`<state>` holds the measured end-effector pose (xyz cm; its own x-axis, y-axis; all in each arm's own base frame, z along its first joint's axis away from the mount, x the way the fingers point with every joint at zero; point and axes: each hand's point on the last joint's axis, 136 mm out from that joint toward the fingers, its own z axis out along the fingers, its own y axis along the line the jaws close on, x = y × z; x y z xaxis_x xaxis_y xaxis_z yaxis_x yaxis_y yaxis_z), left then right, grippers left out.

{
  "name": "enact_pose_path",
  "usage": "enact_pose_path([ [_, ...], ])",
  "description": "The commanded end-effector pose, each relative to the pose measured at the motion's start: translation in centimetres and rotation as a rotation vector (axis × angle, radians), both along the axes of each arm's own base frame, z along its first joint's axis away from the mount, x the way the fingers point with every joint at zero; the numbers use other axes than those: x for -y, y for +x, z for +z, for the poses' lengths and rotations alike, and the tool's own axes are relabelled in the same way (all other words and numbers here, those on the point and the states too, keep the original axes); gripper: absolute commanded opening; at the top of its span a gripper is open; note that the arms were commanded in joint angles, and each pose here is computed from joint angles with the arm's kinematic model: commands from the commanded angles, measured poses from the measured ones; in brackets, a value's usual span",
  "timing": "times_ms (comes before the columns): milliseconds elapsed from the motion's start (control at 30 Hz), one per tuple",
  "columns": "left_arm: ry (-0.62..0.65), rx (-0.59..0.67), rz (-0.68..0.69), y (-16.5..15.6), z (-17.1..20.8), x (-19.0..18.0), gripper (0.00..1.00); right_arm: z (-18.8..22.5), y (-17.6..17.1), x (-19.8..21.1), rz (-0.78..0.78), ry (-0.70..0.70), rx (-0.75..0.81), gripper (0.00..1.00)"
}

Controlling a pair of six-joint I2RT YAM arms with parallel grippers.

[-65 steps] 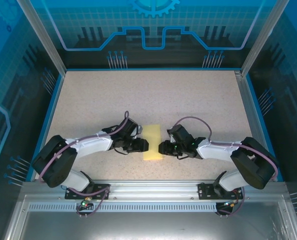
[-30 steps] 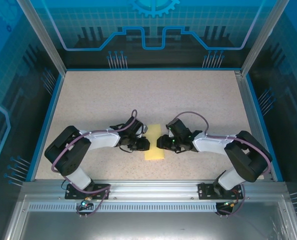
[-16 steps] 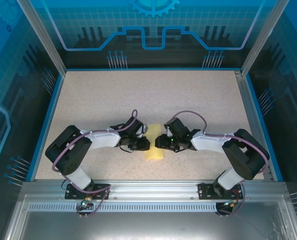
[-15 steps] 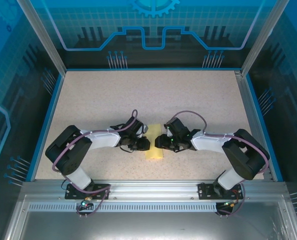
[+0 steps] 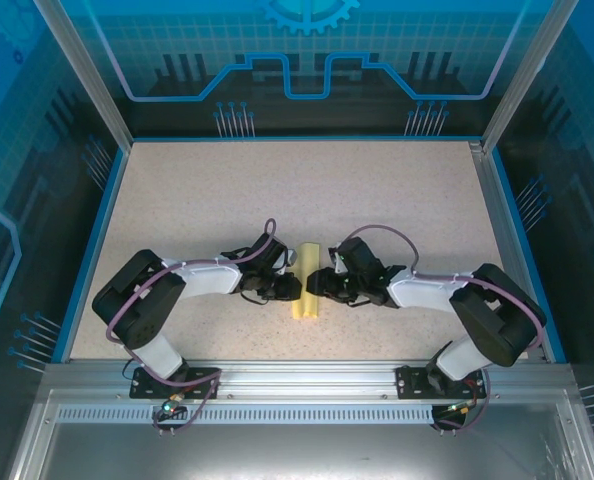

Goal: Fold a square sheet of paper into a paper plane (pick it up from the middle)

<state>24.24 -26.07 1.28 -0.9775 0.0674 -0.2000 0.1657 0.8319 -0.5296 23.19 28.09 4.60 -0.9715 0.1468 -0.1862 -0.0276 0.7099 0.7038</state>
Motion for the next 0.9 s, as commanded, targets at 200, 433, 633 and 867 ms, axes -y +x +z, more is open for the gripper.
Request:
enact_pose_path([
  [200, 0.107, -0.078, -0.018, -2.6, -3.3, -2.3, 0.22, 0.1, 0.2, 0.9, -0.046, 0.045, 0.0, 0.48],
  [433, 0.109, -0.079, -0.018, -2.7, -3.4, -2.4, 0.22, -1.4, -0.3, 2.5, -0.052, -0.061, -0.016, 0.49],
  [633, 0.111, -0.081, -0.02, -2.7, -3.4, -2.4, 0.23, -2.1, -0.7, 1.9, -0.04, -0.025, -0.046, 0.49],
  [867, 0.117, -0.083, -0.023, -2.9, -3.4, -2.6, 0.23, -0.7, -1.0, 0.7, -0.024, 0.079, -0.05, 0.5],
])
